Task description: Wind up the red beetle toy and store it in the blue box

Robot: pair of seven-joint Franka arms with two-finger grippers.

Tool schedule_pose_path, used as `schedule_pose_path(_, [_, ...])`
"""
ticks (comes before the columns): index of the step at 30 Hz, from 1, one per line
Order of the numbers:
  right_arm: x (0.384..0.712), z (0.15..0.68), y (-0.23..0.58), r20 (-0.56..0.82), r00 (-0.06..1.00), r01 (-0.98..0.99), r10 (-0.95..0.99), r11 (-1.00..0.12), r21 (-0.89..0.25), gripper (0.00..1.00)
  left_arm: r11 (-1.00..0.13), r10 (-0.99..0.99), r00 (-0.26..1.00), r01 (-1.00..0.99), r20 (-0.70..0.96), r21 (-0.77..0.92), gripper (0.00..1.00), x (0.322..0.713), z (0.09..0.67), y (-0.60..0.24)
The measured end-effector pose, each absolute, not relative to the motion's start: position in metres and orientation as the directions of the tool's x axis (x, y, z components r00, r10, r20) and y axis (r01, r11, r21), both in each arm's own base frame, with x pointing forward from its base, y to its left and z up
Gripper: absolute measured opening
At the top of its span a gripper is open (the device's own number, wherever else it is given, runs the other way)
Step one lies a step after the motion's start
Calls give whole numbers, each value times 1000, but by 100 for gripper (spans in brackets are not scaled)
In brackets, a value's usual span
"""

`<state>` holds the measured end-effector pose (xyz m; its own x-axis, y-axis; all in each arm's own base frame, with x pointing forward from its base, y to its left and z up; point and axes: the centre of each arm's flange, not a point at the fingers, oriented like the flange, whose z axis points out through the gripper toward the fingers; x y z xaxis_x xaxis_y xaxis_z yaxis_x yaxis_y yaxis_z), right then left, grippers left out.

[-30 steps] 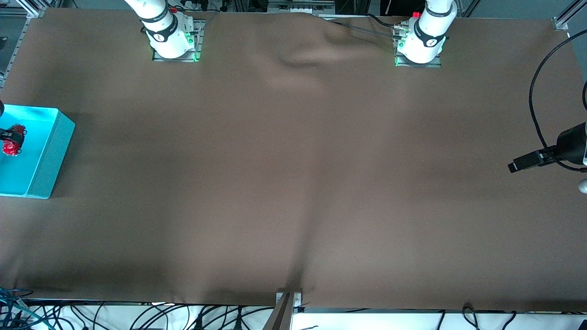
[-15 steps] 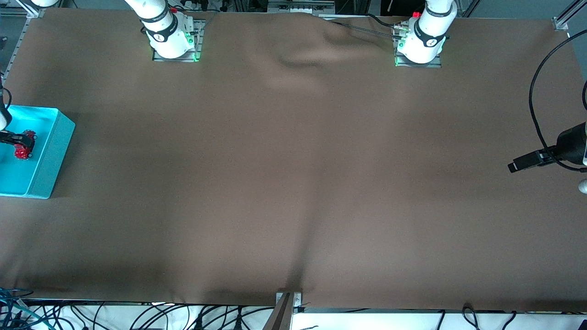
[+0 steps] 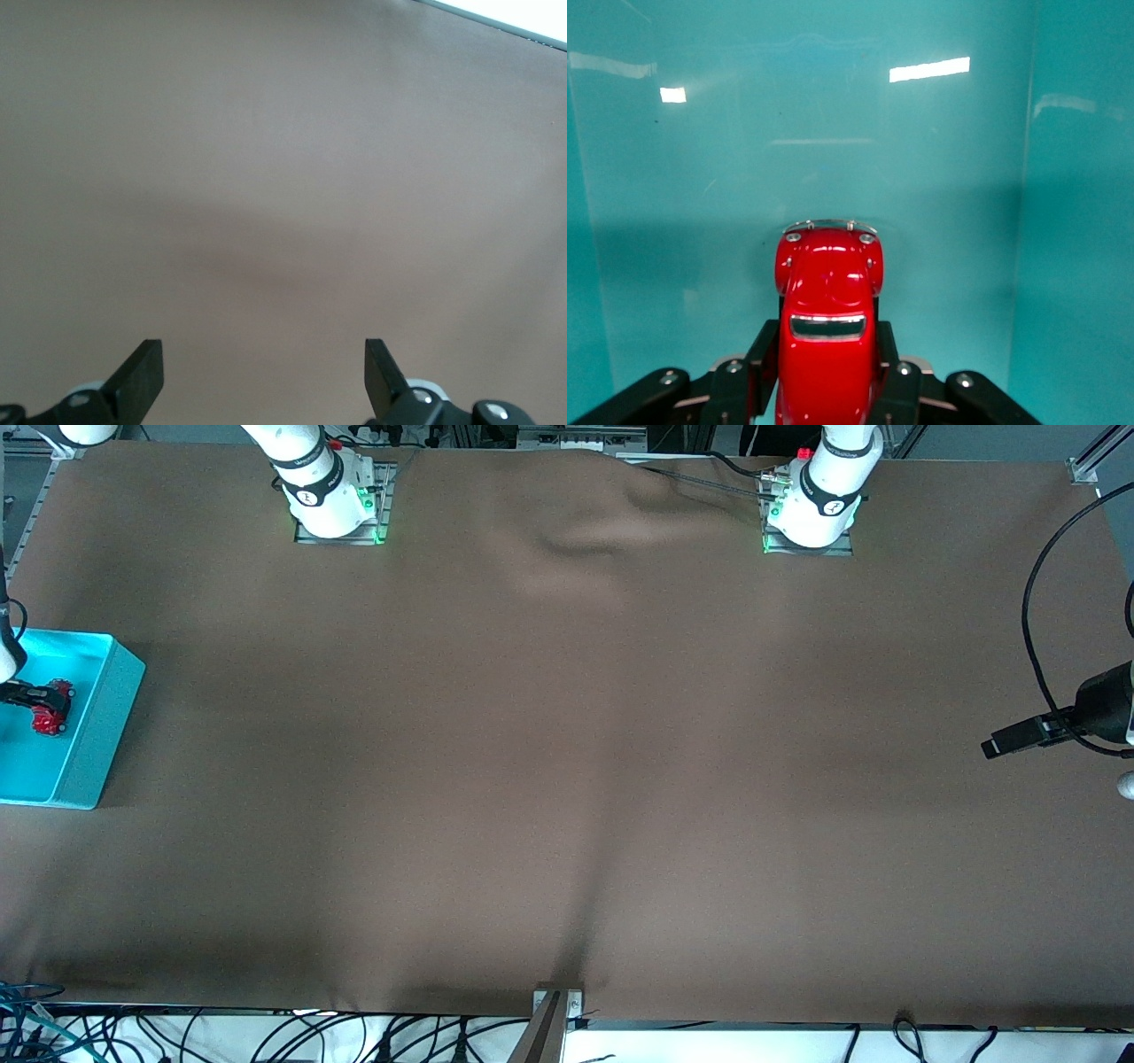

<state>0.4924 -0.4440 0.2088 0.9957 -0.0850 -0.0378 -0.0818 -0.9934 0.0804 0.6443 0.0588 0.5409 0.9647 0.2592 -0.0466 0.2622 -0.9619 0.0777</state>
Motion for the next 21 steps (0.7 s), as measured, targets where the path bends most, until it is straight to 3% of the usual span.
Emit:
schedule_pose_path(3, [493,209,-444,-37,996,-81,-85,-993,80,61,-962,259,965,262,-47,78,100,644,541,59])
schedule_pose_path(21, [508,224,-441,-36,995,-88,-90,-995,55,63,-963,253,966,256,-47,80,100,645,541,55])
